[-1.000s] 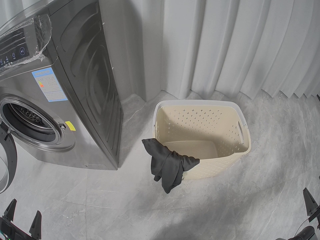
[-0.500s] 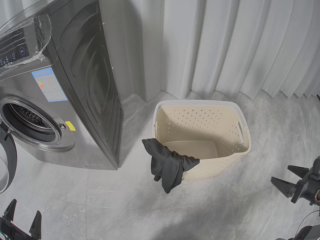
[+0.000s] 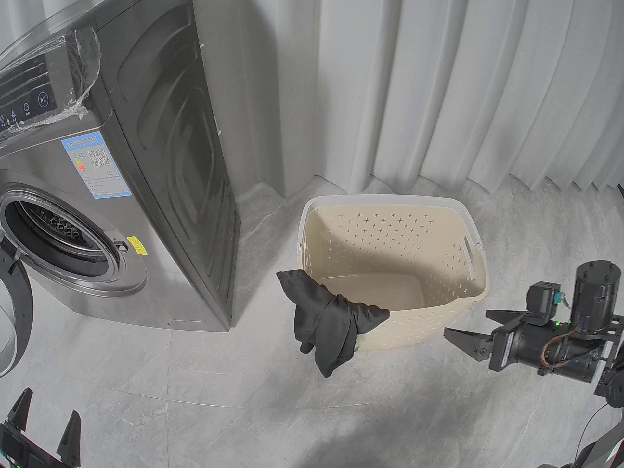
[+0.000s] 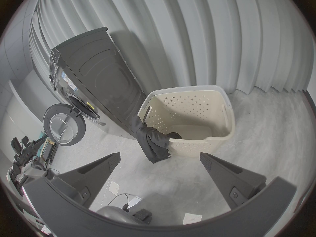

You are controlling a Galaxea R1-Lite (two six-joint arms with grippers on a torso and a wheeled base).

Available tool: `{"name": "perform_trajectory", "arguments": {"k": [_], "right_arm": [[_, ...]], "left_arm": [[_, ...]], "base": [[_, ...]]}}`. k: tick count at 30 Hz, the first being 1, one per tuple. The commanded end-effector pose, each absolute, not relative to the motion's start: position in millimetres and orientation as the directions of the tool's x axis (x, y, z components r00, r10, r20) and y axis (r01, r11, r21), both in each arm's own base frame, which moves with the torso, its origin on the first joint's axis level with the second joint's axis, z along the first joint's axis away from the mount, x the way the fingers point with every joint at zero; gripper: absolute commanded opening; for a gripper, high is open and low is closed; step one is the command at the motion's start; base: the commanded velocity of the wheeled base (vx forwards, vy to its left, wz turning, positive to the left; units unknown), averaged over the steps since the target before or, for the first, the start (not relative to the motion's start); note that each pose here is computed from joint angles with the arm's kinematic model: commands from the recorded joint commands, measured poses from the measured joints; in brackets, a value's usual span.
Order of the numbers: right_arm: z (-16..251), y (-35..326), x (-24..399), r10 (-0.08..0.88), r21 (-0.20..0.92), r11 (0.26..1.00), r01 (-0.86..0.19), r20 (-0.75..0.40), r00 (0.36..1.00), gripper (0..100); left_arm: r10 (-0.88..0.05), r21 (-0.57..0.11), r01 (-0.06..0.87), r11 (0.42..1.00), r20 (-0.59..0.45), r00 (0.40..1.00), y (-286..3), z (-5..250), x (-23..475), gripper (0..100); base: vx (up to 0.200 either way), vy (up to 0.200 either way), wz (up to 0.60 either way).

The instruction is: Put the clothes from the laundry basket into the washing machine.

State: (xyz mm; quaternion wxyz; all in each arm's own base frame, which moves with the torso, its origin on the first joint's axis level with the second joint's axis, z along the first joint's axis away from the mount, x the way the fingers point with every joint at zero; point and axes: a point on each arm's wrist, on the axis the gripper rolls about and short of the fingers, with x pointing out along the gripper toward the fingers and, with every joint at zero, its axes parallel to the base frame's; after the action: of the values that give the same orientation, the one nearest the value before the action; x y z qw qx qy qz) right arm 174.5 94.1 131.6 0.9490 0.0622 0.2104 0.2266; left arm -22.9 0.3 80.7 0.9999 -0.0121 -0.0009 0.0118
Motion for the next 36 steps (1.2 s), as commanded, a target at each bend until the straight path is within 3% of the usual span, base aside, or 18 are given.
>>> {"name": "perform_trajectory", "arguments": {"k": [1, 23, 36], "right_arm": [[109, 117, 203, 0.463, 0.206, 0.886, -0.415, -0.418, 0.782, 100], [69, 178, 259, 0.531, 0.153, 0.842, -0.516, -0.394, 0.75, 100], [35, 195, 285, 0.542, 0.107, 0.83, -0.547, -0.387, 0.746, 100]], "left_arm": [[0.025, -0.026, -0.025, 0.999, -0.006, 1.0, 0, 76, -22, 100], [0.021, -0.026, -0.022, 0.999, -0.006, 1.0, 0, 76, -22, 100], [0.023, -0.027, -0.023, 0.999, -0.006, 1.0, 0, 76, -22, 100]], "base": [[0.0, 0.0, 0.0], [0.0, 0.0, 0.0], [0.0, 0.0, 0.0]]}}
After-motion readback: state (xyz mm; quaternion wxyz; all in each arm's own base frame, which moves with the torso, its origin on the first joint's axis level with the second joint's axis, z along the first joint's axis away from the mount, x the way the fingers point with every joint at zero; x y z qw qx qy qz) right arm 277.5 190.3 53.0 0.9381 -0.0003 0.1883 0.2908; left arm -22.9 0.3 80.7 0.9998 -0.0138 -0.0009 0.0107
